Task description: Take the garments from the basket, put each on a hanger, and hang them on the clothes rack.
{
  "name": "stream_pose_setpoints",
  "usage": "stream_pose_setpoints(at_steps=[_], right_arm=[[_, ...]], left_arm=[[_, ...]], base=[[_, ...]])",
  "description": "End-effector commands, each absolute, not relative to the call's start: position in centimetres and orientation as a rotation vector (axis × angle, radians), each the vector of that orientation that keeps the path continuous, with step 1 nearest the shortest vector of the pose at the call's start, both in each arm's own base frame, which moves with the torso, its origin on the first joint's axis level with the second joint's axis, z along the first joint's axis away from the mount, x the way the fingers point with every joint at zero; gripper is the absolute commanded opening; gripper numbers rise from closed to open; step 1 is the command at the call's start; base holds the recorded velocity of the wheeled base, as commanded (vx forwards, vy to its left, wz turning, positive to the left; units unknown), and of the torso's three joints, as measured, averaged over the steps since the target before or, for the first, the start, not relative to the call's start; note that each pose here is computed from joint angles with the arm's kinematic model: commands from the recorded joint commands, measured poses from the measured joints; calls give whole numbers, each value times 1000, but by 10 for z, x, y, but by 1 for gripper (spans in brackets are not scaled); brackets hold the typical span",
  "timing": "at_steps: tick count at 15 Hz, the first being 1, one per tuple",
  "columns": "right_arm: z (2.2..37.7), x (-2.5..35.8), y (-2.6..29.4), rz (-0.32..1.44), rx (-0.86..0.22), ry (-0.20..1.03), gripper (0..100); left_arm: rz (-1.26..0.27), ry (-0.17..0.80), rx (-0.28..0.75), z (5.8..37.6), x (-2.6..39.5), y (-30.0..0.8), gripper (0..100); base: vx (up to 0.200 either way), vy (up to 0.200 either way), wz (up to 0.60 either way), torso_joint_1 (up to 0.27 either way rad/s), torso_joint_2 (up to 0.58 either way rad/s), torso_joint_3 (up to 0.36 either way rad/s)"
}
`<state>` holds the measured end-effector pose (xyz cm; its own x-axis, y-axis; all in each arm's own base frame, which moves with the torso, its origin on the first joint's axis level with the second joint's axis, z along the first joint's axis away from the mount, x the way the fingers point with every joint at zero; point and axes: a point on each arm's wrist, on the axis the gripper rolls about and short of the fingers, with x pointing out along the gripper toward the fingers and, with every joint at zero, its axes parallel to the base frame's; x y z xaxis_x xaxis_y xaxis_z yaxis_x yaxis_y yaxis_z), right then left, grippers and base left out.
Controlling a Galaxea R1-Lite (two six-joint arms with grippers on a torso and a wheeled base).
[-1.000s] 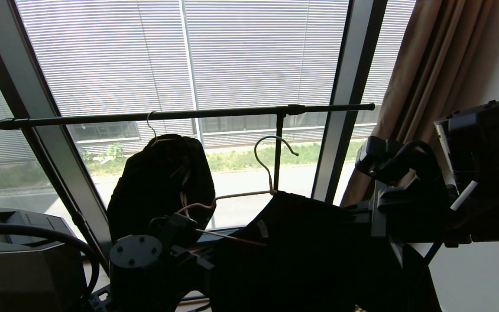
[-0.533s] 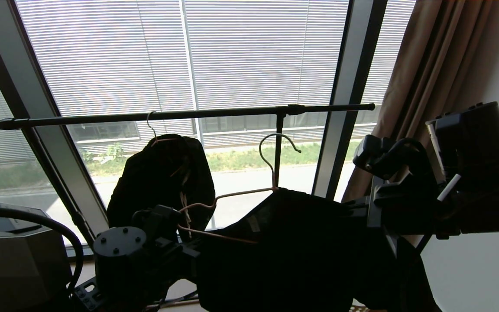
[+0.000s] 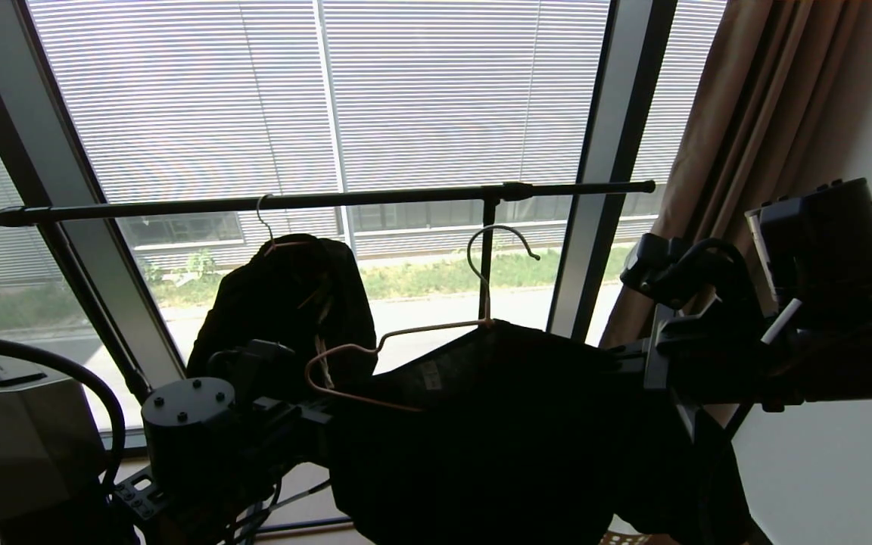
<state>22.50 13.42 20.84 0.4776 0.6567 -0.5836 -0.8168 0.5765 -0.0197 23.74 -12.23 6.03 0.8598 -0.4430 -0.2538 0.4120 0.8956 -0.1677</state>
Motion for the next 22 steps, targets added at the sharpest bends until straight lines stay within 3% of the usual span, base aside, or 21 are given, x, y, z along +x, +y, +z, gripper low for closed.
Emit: stream_pose_setpoints(at_steps=[1,10,22], right_arm=[[209,228,131,903,-311,559,0],[206,233,119,882,-387,533,0],[204,235,113,868,-410,528,0]], left_arm=[[-441,285,-113,62,238,-120,0],[-428,249,-129,71,242,-111,0],[-397,201,-143,82,246,-102,0]], base=[[0,0,0,0,0,0],[0,0,0,0,0,0],[0,0,0,0,0,0]])
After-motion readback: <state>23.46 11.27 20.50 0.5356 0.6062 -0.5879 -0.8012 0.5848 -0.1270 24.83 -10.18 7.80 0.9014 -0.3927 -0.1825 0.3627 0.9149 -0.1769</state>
